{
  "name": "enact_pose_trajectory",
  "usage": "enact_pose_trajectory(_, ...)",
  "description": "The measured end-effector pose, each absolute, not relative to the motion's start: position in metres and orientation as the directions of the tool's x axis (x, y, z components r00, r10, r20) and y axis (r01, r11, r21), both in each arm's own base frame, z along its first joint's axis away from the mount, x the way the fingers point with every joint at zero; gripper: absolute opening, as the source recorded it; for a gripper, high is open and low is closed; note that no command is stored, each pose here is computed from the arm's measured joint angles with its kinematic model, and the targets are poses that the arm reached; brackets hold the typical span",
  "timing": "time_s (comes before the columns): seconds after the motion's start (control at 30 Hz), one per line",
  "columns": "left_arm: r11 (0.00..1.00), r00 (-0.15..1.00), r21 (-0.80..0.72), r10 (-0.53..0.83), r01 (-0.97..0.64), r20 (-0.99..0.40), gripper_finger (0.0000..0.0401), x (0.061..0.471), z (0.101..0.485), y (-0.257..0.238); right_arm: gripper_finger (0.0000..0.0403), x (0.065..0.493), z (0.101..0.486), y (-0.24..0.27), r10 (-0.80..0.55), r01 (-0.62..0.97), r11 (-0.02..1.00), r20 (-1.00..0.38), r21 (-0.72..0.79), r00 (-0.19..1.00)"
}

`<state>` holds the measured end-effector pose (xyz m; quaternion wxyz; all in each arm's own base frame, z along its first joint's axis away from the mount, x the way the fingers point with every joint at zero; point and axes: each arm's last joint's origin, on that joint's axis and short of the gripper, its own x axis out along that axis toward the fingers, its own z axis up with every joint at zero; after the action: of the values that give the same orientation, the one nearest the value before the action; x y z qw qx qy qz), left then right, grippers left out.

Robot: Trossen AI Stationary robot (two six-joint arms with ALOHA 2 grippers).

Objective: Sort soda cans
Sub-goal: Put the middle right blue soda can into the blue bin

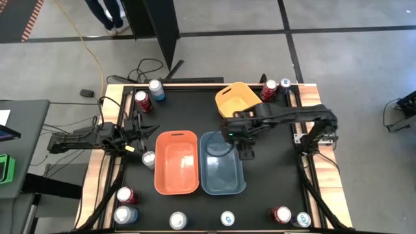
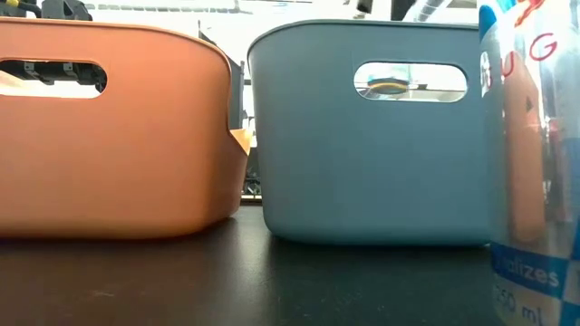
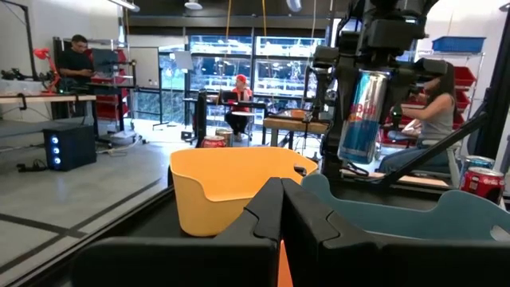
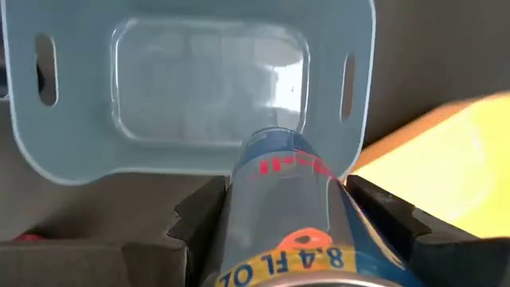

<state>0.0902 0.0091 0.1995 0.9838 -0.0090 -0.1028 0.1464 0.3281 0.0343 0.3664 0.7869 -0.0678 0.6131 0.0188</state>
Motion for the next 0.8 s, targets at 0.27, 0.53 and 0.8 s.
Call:
enact_pose_trajectory(0.27, 0.957, 0.936, -0.059, 0.290, -0.284, 0.200, 0.0000, 0.090, 0.200, 0.009, 0.0235, 0.373, 0.352, 0.032, -0.059, -0.208, 0.972, -0.967, -0.112, 0.249)
enact_pose_trajectory(0.53, 0.957, 0.937, -0.058, 0.289, -0.283, 0.198, 0.0000, 0.090, 0.199, 0.009, 0.0236, 0.412, 0.330, 0.029, -0.061, -0.273, 0.954, -0.971, -0.125, 0.231)
enact_pose_trajectory(0.8, 0.964, 0.943, -0.075, 0.265, -0.255, 0.199, 0.0000, 0.090, 0.199, 0.008, 0.0237, 0.433, 0.302, 0.020, -0.039, -0.297, 0.950, -0.984, -0.091, 0.176)
